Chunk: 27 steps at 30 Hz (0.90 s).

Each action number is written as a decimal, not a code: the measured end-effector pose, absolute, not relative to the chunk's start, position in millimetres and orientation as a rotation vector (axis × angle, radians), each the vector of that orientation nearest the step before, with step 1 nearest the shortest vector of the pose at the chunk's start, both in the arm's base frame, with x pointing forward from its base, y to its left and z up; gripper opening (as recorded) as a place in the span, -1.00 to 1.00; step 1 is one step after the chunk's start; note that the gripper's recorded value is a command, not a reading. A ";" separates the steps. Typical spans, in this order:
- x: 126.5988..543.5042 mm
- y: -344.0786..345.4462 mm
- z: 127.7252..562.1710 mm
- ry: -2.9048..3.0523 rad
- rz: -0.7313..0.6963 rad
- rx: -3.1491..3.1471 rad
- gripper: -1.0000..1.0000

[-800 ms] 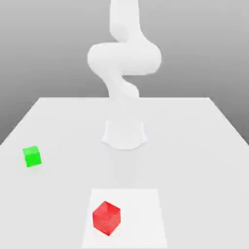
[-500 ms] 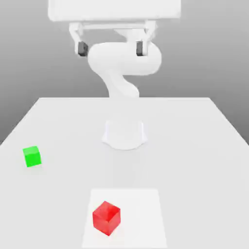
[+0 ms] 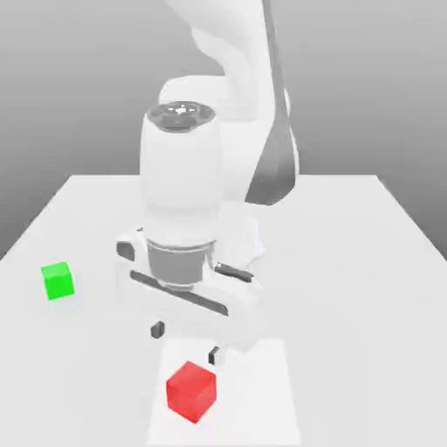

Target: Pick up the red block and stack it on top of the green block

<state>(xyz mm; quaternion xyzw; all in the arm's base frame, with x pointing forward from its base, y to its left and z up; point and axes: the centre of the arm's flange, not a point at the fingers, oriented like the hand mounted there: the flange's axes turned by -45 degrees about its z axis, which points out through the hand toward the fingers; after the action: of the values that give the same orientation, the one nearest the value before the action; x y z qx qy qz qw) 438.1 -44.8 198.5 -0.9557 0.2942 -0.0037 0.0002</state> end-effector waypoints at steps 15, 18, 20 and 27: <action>436.6 -44.5 187.5 0.932 -0.003 -2.999 -1.00; 424.1 -80.7 211.4 1.116 -0.004 -2.950 -1.00; 397.6 -144.3 218.7 1.430 -0.007 -2.826 -1.00; 258.2 -289.7 239.2 2.346 -0.008 -2.144 -1.00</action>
<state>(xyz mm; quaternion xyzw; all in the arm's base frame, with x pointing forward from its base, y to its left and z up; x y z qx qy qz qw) 258.2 -289.7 239.2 -0.6744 0.7381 -0.0026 -0.0181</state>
